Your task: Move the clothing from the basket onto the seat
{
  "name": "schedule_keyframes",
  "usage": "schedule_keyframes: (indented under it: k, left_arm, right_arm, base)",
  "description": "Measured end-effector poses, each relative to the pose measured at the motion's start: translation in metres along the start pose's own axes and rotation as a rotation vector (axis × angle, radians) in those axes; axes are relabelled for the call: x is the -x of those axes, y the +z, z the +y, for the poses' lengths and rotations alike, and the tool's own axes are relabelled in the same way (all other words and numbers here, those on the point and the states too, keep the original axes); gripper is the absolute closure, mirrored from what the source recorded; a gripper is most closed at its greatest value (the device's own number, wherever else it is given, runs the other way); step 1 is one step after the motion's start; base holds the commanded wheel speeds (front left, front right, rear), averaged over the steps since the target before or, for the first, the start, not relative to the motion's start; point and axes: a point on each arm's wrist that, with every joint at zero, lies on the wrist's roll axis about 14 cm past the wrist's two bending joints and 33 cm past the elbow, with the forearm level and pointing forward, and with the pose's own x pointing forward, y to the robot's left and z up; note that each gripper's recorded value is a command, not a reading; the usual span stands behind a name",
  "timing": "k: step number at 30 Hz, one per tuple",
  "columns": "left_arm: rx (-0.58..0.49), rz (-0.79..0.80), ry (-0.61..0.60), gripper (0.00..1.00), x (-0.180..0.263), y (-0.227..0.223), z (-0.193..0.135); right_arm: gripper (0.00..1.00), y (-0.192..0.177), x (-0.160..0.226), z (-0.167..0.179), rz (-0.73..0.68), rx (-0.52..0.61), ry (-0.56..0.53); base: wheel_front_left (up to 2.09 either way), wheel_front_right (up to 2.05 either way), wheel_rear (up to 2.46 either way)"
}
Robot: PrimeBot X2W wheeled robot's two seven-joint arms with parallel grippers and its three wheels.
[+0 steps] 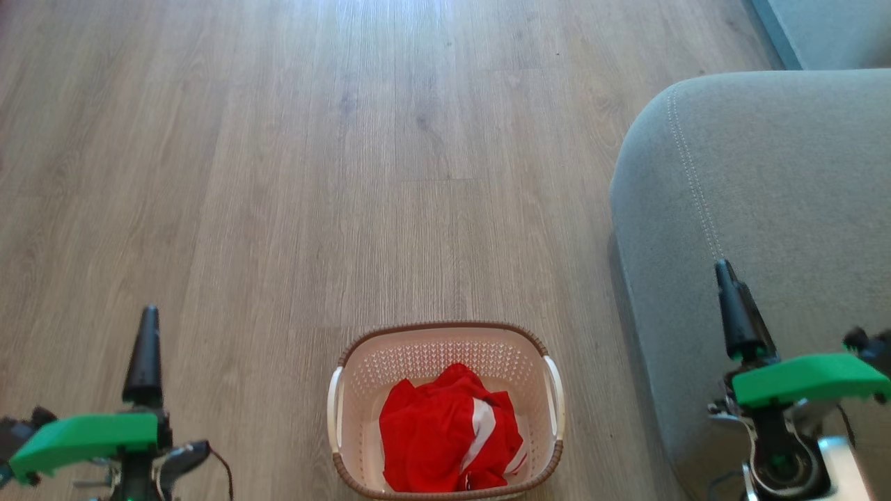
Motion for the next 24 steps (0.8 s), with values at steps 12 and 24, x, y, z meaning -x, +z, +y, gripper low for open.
schedule_keyframes:
  k: [12,24]
  left_arm:
    - [-0.146,-0.082,-0.087,0.00,-0.005,0.019,-0.041]
    - [-0.411,-0.087,-0.164,0.00,-0.003,-0.003,-0.085]
  right_arm:
    - [0.00,-0.003,-0.009,0.039,-0.006,0.229,0.119]
    - [0.00,-0.004,-0.010,0.058,-0.034,0.419,0.185]
  base:
    - [0.00,0.00,0.00]
    - [0.00,0.00,0.00]
